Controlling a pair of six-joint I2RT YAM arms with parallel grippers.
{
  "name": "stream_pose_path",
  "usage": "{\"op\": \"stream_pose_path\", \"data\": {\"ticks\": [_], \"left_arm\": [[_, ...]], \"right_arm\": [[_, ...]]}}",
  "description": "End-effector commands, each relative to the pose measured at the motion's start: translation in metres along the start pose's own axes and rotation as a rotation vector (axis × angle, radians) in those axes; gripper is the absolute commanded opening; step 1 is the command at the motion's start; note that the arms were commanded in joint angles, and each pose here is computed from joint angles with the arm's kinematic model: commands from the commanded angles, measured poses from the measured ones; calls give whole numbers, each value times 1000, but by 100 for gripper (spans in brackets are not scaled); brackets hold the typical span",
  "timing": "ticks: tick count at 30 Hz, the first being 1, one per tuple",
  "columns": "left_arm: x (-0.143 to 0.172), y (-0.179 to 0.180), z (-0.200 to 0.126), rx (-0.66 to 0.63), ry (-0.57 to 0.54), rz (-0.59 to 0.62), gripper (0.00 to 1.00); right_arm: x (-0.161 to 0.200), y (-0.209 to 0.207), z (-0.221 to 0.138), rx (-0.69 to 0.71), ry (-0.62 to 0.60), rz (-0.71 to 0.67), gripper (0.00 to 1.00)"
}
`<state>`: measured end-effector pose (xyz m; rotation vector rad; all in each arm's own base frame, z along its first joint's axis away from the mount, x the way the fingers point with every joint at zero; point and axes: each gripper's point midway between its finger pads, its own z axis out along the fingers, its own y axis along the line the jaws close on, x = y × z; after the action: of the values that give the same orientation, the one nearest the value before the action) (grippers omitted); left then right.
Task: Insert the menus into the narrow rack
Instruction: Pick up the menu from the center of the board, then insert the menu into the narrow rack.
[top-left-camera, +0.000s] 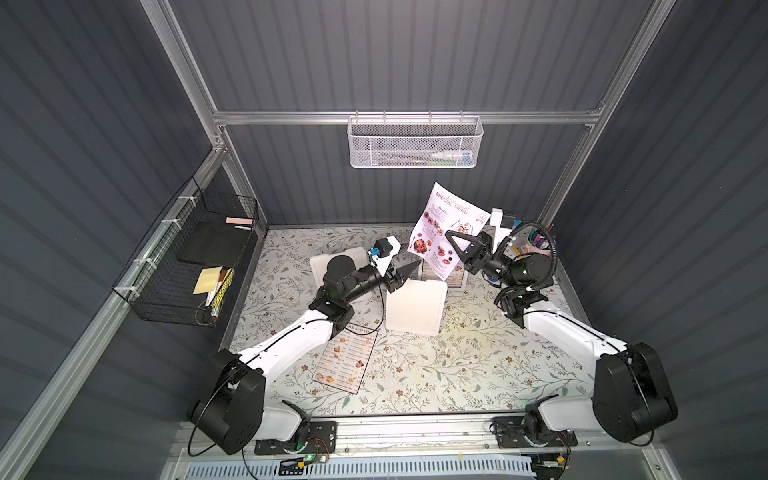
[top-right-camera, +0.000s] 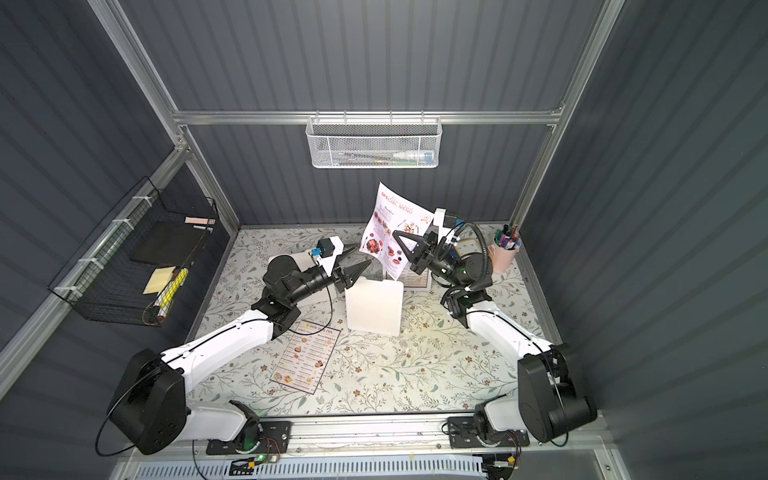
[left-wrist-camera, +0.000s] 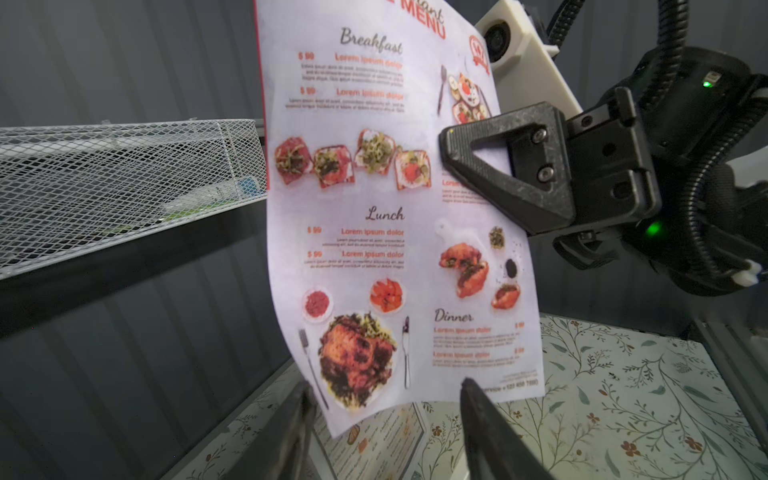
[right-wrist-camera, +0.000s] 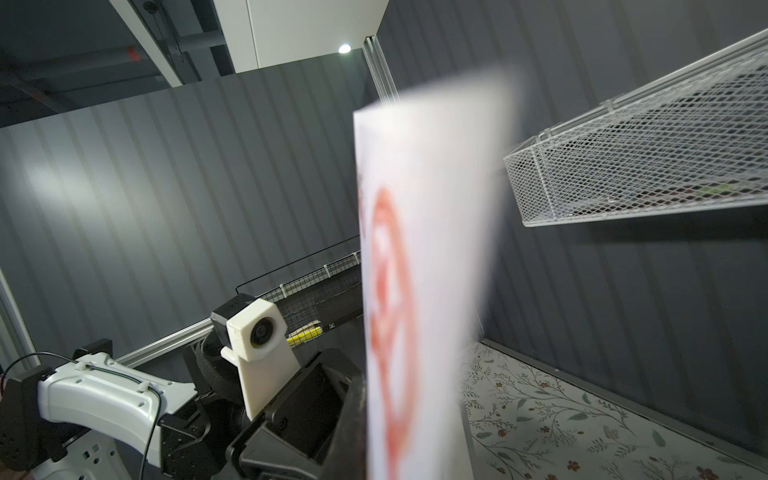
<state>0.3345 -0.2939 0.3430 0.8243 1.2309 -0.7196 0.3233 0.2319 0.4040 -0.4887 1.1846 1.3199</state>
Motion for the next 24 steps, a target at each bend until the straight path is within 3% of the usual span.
{"op": "stream_pose_path", "data": {"ticks": [1,20,24], "left_arm": [[-18,5,-7,-29,-47,1,60],[-21,-4,-10,34,-64,5,60],[-18,0,-10,28,-57,-9,72]], "right_arm": [[-12,27,-3,-76,-29,-42,0],[-9,54,-7,-179,-32,-85,0],[-8,56,-7,-194,-33,-98,0]]}}
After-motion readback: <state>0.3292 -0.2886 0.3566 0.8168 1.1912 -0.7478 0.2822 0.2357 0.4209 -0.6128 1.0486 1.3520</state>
